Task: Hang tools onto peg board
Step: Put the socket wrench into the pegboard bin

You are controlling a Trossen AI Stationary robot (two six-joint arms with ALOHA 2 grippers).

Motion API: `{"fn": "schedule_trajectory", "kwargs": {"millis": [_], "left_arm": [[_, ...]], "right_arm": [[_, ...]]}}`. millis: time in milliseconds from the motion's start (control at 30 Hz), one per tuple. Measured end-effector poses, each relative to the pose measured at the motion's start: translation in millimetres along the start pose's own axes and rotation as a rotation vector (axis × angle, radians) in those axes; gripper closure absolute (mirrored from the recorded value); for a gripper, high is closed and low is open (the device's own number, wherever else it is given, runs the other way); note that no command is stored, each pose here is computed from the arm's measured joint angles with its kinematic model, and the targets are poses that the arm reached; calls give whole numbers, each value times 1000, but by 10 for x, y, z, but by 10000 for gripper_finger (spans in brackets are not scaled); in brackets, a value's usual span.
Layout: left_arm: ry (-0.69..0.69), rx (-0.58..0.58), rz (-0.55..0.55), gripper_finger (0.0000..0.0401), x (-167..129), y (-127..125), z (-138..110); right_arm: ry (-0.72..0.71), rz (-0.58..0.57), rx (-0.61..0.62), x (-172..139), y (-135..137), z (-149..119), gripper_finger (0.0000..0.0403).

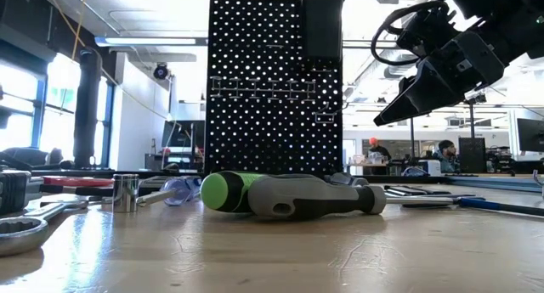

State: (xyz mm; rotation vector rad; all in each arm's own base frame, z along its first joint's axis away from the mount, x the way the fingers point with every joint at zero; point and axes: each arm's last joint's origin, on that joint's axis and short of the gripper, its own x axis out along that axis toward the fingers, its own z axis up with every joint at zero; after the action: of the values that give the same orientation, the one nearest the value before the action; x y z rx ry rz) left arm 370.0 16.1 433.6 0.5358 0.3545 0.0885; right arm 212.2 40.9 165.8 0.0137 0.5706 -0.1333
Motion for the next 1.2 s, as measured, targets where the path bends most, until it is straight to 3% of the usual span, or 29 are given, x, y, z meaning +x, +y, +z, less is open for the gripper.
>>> {"fn": "schedule_trajectory", "kwargs": {"millis": [233, 433, 700, 933, 1200], "left_arm": [[-70, 0, 194, 350, 58, 501, -122], [-67, -39, 244, 350, 203, 788, -354], [-33, -50, 255, 349, 408, 855, -531], [-26, -51, 258, 290, 455, 848, -552], [-48, -52, 280, 279, 459, 861, -533]], "right_arm": [[-2, -11, 0, 0, -3, 1, 213], [-12, -10, -1, 0, -2, 10, 213], [-19, -21, -1, 0, -4, 16, 213], [-19, -23, 3, 0, -6, 16, 213], [-20, -23, 6, 1, -6, 16, 213]]}}
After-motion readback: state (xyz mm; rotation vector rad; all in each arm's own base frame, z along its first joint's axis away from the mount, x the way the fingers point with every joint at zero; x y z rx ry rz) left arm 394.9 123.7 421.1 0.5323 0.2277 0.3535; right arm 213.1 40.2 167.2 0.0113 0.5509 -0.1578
